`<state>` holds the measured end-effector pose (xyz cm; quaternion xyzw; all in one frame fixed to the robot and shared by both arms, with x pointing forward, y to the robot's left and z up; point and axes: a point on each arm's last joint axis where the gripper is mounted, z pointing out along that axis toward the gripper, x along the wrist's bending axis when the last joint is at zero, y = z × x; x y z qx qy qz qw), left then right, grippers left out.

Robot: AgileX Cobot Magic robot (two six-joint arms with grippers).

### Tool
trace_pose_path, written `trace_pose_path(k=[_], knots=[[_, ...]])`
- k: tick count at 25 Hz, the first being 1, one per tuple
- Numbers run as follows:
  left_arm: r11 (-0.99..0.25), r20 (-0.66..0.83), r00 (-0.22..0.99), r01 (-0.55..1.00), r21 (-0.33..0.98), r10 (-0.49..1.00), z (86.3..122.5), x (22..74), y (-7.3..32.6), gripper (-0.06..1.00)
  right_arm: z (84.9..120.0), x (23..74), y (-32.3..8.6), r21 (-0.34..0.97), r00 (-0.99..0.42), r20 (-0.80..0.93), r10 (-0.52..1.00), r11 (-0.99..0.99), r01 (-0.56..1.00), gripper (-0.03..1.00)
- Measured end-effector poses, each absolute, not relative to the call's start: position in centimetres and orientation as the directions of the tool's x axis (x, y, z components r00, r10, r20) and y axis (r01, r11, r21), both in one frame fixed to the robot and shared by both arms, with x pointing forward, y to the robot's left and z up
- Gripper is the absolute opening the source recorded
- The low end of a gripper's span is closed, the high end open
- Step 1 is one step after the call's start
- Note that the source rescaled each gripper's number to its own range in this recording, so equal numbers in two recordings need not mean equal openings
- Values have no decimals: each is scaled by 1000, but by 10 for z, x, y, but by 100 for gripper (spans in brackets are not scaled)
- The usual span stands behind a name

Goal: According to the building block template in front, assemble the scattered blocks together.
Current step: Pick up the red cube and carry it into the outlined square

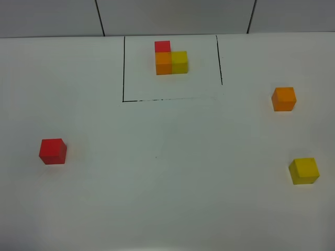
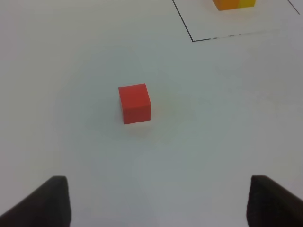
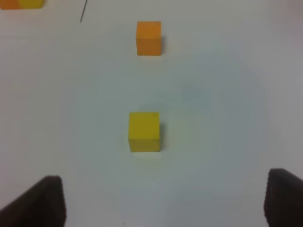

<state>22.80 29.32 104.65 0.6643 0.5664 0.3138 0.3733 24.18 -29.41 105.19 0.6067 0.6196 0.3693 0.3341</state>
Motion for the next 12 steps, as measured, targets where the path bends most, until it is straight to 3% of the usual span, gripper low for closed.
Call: trace_pose_path(k=[12], knots=[[-80,-6,161,518,852,987,1046,228,293,73,1052,242,-294,863,-41,34,999,-9,505,80]])
